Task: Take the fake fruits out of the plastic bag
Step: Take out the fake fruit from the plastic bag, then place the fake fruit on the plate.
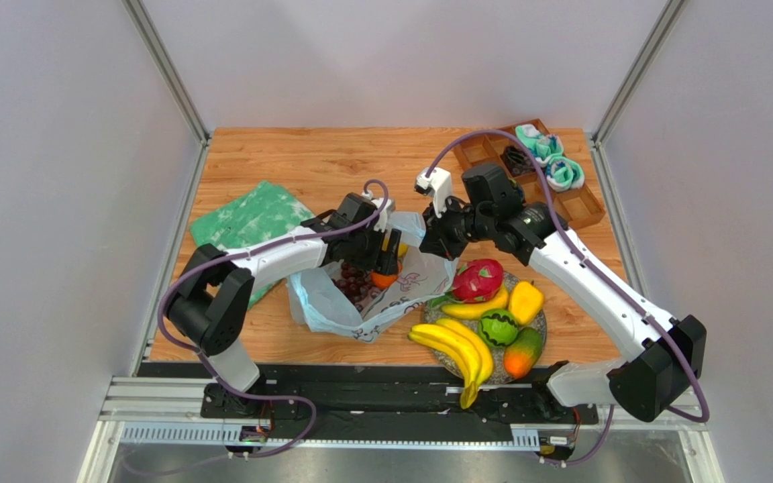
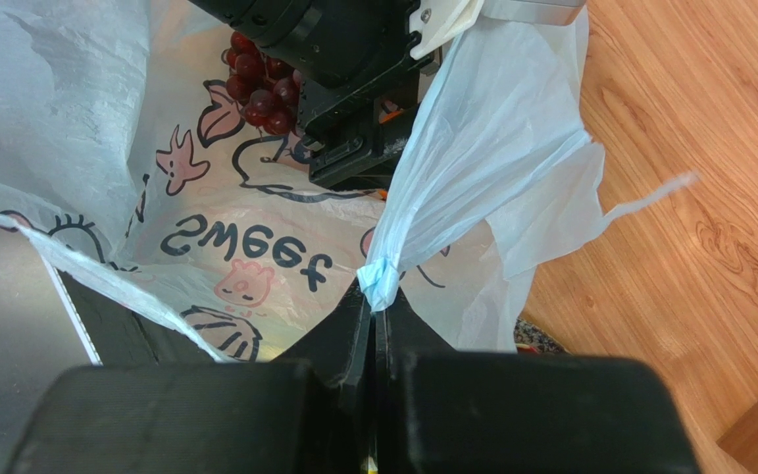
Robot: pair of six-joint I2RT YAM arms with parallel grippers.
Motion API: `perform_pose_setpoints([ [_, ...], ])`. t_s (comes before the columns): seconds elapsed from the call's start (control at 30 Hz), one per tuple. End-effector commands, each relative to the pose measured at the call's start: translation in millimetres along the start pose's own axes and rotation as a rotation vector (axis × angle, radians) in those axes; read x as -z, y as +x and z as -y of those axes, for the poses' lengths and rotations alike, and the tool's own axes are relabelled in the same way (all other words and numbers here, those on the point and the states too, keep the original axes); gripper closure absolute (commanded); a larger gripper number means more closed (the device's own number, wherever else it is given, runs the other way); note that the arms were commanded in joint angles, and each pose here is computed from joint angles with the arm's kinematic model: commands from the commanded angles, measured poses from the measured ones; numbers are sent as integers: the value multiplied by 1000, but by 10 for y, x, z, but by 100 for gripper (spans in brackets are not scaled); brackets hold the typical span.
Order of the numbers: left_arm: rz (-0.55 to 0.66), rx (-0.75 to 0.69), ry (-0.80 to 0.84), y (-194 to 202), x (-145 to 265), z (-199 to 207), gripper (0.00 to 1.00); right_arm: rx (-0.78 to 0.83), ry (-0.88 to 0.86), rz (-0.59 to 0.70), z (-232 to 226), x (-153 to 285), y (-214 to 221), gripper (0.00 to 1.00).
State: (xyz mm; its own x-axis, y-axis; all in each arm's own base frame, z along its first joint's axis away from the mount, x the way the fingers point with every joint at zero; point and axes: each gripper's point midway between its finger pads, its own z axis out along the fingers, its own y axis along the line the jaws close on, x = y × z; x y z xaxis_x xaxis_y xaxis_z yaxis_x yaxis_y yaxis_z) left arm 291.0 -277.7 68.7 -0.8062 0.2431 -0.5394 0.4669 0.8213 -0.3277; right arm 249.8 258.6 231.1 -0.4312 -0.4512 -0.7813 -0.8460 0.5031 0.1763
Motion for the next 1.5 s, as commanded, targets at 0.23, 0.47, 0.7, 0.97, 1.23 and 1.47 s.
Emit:
perform_pose_setpoints([
  [0.23, -54, 37, -13, 58, -317, -2, 30, 17, 1, 40, 47, -31, -126, 100],
  [0.47, -50, -83, 81, 47, 357, 159, 87, 10, 92, 46, 273, -2, -180, 100],
  [0.7, 127, -263, 367, -276, 1369, 640, 100, -98, 204, 33, 721, -20, -38, 100],
  [0.97, 240, -524, 613, -489, 2028, 1191, 100, -112, 215, 27, 861, -18, -144, 100],
  [1.23, 237, -861, 751, -204, 1820, 1915, 100, -142, 278, 12, 1287, -103, -308, 100],
  [1.47, 213, -889, 674, -62, 1089, 2169, 100, -171, 231, -11, 1316, -68, -182, 100],
])
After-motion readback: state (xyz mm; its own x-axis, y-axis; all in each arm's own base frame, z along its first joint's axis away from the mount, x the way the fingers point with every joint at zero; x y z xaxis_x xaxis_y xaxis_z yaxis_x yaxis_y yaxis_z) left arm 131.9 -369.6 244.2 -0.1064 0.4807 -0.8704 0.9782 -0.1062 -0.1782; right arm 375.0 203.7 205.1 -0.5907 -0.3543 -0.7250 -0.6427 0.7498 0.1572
